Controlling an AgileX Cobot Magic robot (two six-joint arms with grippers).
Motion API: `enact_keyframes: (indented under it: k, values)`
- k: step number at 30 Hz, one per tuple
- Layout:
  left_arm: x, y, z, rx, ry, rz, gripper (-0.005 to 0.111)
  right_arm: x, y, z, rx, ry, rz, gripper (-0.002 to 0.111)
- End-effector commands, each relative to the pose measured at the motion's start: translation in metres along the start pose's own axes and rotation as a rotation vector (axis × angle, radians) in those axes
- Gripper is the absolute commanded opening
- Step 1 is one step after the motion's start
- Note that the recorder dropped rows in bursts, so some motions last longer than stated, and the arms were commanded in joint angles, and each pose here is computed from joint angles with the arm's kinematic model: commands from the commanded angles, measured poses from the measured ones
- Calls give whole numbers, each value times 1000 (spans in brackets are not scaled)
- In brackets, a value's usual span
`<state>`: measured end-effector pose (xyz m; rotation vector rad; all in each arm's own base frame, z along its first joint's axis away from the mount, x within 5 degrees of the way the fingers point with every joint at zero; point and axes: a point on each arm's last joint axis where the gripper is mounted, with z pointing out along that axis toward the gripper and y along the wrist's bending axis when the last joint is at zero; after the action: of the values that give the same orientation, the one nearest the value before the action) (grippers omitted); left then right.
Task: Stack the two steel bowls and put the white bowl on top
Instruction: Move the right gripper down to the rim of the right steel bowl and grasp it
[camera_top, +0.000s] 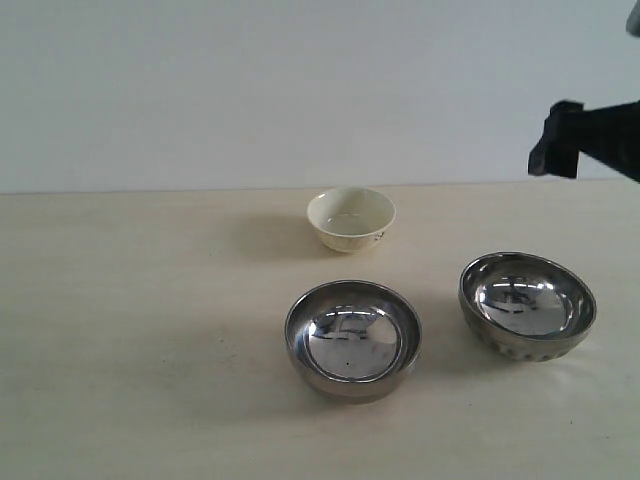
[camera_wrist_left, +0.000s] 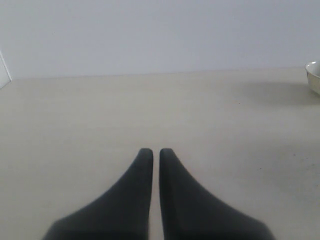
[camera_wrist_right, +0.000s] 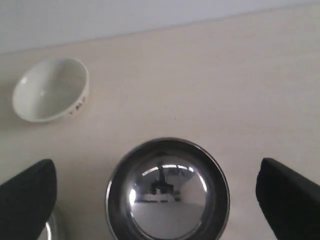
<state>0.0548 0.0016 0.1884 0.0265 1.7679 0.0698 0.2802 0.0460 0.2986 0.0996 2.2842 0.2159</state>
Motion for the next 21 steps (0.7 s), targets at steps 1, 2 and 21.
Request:
enact_keyframes:
  k: [1, 2, 21]
  values:
    - [1, 0, 0, -2, 1, -12, 4, 15, -9, 34, 80, 144, -13, 101]
    - [1, 0, 0, -2, 1, -12, 4, 18, -10, 40, 91, 167, -16, 101]
    - [1, 0, 0, -2, 1, -12, 4, 60, -25, 113, 174, 395, -100, 101]
